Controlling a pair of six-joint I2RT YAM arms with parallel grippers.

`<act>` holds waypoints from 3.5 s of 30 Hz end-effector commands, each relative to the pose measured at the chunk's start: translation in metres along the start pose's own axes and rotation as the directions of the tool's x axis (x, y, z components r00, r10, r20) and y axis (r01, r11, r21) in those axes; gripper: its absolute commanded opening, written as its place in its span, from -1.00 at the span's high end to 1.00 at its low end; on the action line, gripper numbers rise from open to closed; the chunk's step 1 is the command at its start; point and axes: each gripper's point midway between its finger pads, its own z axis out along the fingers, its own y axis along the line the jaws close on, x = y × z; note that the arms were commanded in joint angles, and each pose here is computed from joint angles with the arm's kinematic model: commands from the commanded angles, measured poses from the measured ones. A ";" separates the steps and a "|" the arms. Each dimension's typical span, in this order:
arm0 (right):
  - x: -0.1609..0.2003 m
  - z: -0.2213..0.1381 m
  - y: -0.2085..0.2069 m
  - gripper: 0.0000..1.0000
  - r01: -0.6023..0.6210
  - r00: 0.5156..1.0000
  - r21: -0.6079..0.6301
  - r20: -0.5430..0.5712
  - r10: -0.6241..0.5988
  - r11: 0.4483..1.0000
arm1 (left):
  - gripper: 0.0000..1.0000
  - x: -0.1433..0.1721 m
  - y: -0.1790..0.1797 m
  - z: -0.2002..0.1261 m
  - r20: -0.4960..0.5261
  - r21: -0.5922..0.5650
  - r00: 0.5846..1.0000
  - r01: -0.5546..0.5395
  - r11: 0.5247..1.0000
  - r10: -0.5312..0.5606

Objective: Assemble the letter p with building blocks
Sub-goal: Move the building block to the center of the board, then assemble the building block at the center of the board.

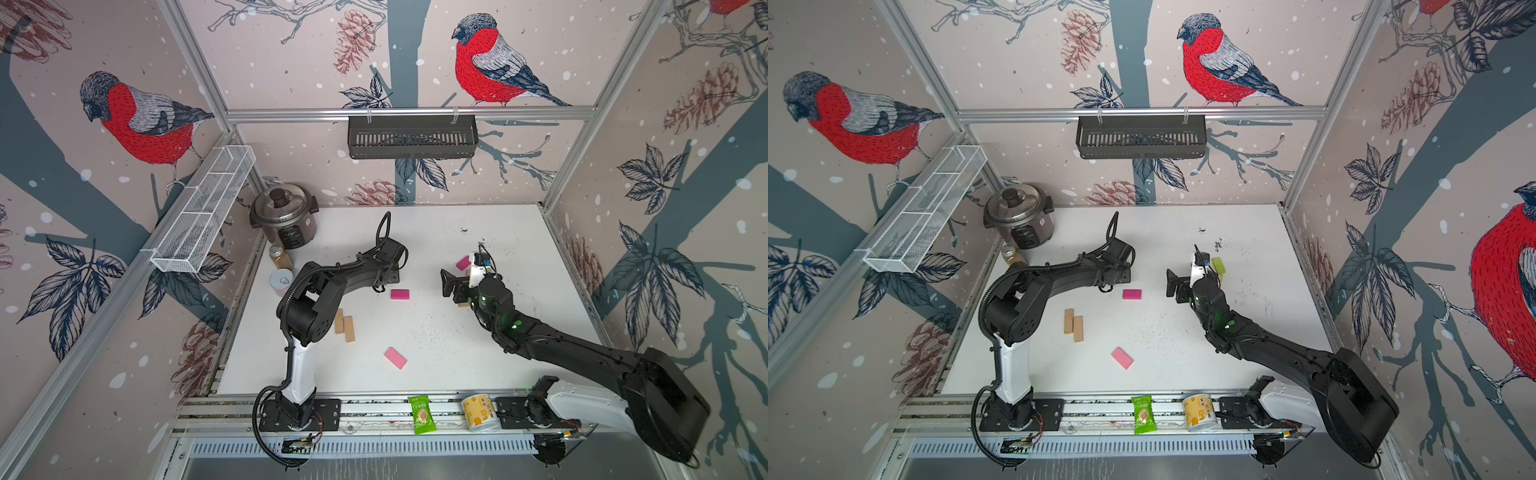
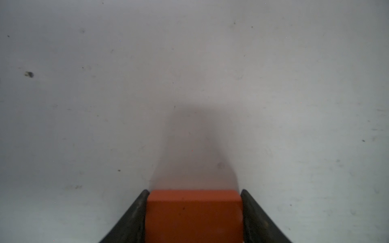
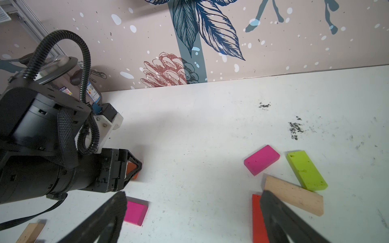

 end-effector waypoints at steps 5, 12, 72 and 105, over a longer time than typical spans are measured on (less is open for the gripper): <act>-0.006 -0.001 0.001 -0.99 0.007 1.000 0.008 0.019 -0.007 1.000 | -0.32 0.010 -0.002 0.004 -0.046 0.001 0.999 -0.008 1.000 0.008; -0.006 -0.001 0.000 -1.00 0.009 1.000 0.010 0.020 -0.010 1.000 | -0.56 0.006 -0.004 0.003 -0.041 0.009 0.999 0.004 1.000 -0.003; 0.127 0.089 0.122 -0.77 0.247 0.749 -0.512 -0.438 -0.497 0.823 | -0.95 0.007 0.128 -0.223 0.225 0.472 0.935 0.142 0.870 -0.275; 0.177 0.073 0.132 -0.42 0.202 0.687 -0.488 -0.547 -0.478 0.849 | -0.94 0.006 0.139 -0.217 0.224 0.454 0.926 0.175 0.874 -0.302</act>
